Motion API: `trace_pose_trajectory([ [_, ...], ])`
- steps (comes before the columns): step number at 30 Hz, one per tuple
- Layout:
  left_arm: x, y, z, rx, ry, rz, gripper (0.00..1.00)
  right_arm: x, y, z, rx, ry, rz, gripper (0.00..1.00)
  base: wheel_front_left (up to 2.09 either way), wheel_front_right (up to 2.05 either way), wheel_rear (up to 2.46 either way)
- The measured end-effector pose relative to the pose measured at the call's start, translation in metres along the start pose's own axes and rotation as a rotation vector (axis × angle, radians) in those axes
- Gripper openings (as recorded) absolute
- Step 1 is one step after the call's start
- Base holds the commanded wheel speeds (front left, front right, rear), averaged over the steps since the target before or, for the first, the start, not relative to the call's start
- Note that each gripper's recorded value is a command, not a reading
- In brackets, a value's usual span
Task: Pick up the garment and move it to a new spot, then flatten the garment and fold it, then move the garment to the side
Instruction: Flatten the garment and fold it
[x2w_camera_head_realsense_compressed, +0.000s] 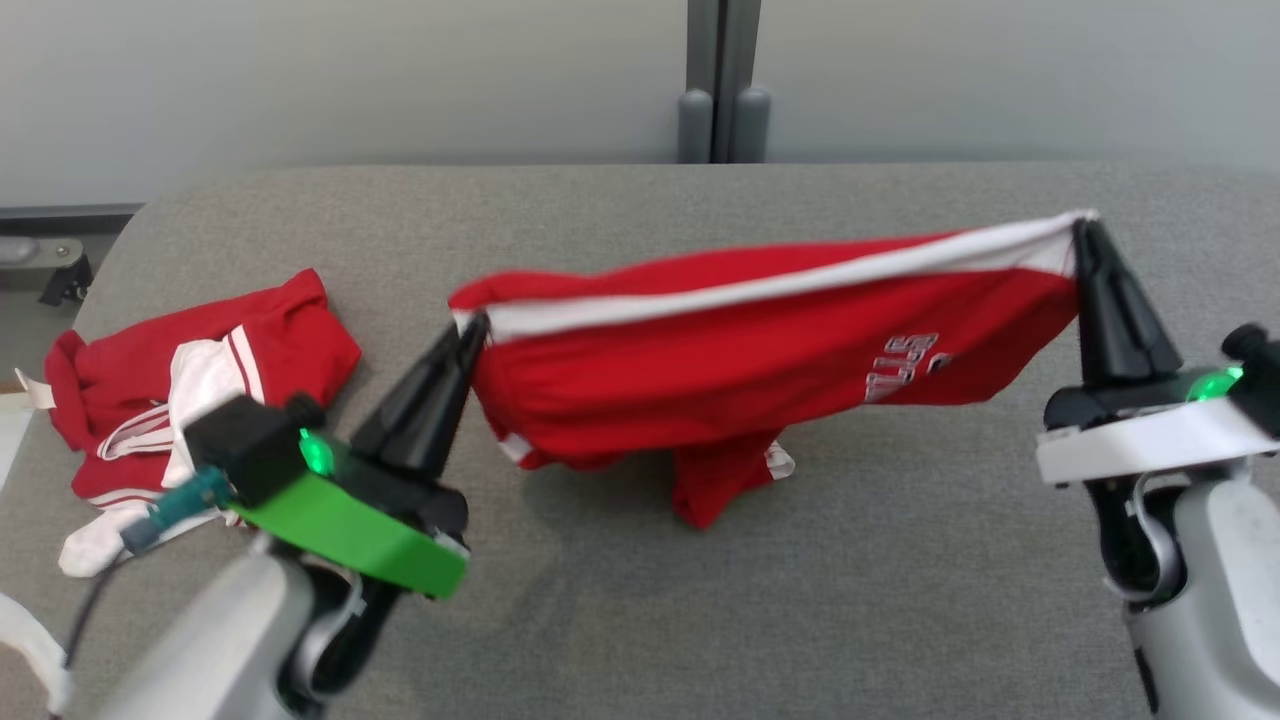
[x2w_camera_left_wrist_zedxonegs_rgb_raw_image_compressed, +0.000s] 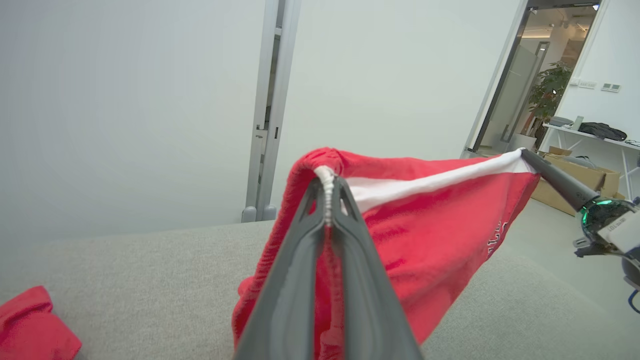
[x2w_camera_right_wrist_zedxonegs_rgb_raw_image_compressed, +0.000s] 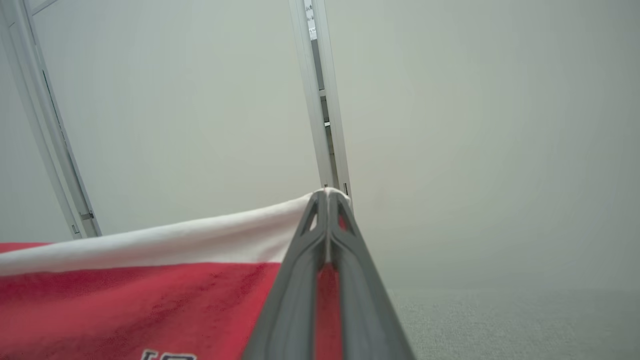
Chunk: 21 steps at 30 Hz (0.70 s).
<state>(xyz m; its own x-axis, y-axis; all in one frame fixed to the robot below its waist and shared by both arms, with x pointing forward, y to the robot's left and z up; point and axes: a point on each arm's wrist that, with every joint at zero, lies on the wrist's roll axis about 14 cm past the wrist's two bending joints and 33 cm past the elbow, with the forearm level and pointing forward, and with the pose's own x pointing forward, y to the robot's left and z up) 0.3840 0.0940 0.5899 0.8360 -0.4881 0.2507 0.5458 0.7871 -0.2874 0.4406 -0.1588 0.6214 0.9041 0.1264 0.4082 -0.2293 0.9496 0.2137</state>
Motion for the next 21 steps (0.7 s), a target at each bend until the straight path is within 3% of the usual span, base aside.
trace_pose_trajectory([
  [4,0.032,-0.015,0.066,0.131,-0.068,-0.124,0.00,0.019,0.003,0.063,-0.044,-0.168,0.052,0.00,0.00,0.00,0.00],
  [9,0.071,-0.026,0.109,0.127,-0.096,-0.192,0.00,0.047,0.012,0.121,-0.131,-0.286,0.121,0.00,0.00,0.00,0.00],
  [15,0.122,-0.003,0.099,0.031,-0.038,-0.164,0.00,0.091,0.008,0.123,-0.233,-0.261,0.140,0.00,0.00,0.00,0.00],
  [21,0.172,0.033,0.095,0.053,-0.103,-0.097,0.00,0.137,-0.009,0.115,-0.320,-0.283,0.107,0.00,0.00,0.00,0.00],
])
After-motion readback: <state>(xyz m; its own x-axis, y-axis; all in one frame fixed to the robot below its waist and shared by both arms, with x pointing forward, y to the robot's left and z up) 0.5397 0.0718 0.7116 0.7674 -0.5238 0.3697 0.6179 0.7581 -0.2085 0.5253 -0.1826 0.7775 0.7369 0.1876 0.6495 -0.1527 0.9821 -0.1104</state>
